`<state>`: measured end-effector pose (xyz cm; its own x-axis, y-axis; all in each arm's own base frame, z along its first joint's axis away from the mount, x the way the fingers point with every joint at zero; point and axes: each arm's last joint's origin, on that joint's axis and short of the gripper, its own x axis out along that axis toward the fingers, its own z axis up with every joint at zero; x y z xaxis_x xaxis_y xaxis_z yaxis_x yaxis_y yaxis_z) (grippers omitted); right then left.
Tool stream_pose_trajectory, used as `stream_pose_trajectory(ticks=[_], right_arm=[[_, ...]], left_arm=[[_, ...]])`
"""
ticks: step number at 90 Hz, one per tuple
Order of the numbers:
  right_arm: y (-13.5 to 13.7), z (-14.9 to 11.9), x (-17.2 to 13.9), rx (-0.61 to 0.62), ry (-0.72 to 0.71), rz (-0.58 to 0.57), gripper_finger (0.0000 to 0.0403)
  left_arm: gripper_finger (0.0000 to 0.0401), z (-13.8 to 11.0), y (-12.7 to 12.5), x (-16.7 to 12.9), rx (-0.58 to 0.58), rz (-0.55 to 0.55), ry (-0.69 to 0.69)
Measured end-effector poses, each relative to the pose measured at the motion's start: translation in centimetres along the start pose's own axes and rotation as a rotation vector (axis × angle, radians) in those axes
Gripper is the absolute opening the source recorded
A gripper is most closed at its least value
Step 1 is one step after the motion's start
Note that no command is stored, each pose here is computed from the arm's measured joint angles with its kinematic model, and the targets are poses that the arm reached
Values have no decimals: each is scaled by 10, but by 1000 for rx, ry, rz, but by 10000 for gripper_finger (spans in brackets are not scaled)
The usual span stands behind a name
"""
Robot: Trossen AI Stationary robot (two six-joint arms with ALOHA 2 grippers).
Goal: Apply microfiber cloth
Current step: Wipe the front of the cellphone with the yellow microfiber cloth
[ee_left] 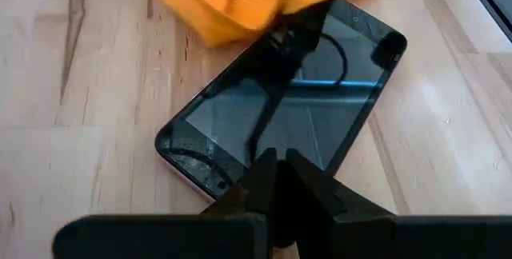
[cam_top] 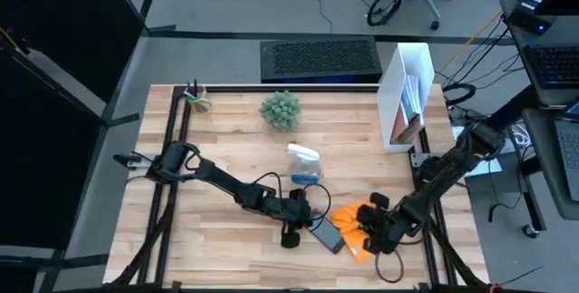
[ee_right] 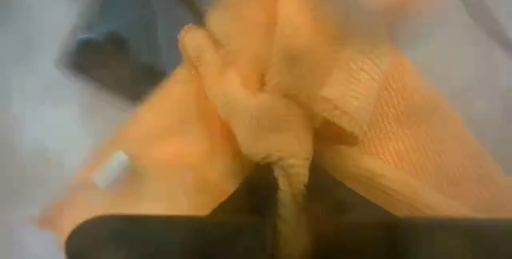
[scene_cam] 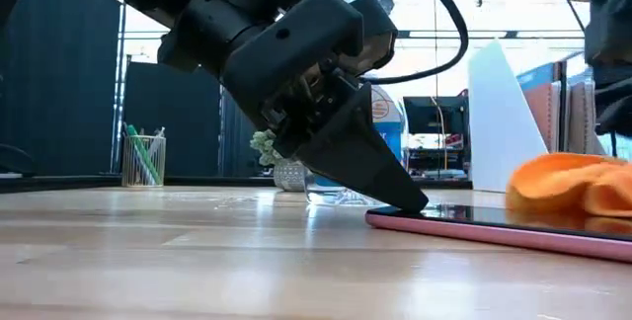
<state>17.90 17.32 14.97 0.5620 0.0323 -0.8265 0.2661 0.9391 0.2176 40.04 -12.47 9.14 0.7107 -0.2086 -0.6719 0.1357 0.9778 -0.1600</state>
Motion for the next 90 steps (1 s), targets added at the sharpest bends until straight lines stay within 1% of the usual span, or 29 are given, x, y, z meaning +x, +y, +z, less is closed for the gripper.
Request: stream_pose_trajectory(ticks=[6, 11, 19, 29, 38, 46, 55, 62, 74, 83, 90], right_arm=[[3, 12, -9, -29, -145, 22, 4], [4, 22, -11, -82, -241, 13, 4], [3, 37, -4, -188, -293, 13, 4], [-3, 52, 20, -265, -263, 24, 4], [-6, 63, 43, -323, -244, 104, 4], [-7, 68, 63, -380, -257, 160, 4], [-9, 69, 81, -436, -293, 157, 4], [-13, 67, 93, -449, -278, 139, 4], [-12, 60, 103, -412, -228, 167, 4], [-3, 50, 100, -415, -212, 179, 4], [5, 40, 96, -420, -175, 224, 4]], left_arm=[[15, 0, 0, 0, 0, 0, -2], [15, 0, 0, 0, 0, 1, -2], [15, 0, 0, 0, 0, 2, -2], [15, 0, 0, 0, 0, 2, -3], [15, 0, 0, 0, 0, 2, -3], [15, 0, 0, 0, 0, 2, -3], [15, 0, 0, 0, 0, 2, -3], [15, 0, 0, 0, 0, 3, -2], [15, 0, 1, 0, 0, 4, 2], [15, 0, 0, 0, 1, -1, 0], [15, 0, 0, 0, 2, -2, -2]])
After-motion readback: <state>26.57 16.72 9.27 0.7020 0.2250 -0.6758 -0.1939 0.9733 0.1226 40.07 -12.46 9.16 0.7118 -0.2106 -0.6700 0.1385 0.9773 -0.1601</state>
